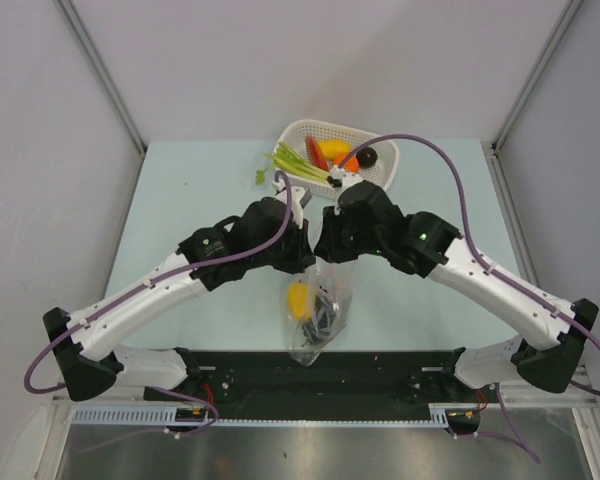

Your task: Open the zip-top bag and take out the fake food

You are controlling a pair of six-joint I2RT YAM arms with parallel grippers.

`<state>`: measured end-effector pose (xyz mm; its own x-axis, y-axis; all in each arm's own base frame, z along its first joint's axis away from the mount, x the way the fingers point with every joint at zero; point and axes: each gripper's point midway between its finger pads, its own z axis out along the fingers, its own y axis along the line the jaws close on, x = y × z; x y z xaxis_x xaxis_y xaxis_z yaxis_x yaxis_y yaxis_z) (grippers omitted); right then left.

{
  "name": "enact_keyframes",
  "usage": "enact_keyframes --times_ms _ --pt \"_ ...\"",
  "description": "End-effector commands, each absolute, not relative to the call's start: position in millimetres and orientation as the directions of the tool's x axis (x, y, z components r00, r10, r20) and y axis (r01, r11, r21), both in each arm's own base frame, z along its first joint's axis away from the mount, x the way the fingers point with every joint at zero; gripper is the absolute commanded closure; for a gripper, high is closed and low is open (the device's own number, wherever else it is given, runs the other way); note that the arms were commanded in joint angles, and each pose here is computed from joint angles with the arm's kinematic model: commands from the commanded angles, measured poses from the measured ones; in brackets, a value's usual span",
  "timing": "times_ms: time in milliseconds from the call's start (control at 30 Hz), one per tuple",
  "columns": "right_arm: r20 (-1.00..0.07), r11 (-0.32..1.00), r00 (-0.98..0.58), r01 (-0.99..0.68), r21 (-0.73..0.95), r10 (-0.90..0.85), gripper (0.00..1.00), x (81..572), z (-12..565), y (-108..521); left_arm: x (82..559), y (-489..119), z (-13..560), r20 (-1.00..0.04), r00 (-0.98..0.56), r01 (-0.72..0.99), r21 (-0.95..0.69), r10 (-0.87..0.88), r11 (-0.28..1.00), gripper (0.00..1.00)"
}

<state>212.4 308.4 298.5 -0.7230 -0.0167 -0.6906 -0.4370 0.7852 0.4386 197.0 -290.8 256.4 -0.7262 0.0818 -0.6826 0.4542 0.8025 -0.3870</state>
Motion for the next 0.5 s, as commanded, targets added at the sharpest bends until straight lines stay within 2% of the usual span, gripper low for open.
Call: enact_keyframes --times_ms 0,200,300,467 --pt "-0.635 0.857 -0.772 -0.317 0.405 0.014 0.89 215.4 270.3 298.5 207.6 -304.8 295.1 -0.745 -0.667 0.494 -0.420 0.022 0.762 1.00" --pt "-0.592 0.906 -0.806 -0.246 0.344 0.006 0.90 223.7 240.1 294.0 206.8 -306.7 295.9 -0.741 -0.671 0.488 -0.441 0.001 0.753 1.00" --pt "-0.575 0.892 -0.818 -0.264 0.367 -0.006 0.89 224.7 230.6 307.2 204.7 -310.7 295.3 -0.732 -0.681 0.489 -0.465 -0.010 0.738 1.00" --pt "-0.512 0.893 -0.856 -0.178 0.413 0.067 0.89 227.5 213.8 315.6 206.9 -322.2 303.3 -0.733 -0.680 0.502 -0.485 -0.020 0.716 1.00"
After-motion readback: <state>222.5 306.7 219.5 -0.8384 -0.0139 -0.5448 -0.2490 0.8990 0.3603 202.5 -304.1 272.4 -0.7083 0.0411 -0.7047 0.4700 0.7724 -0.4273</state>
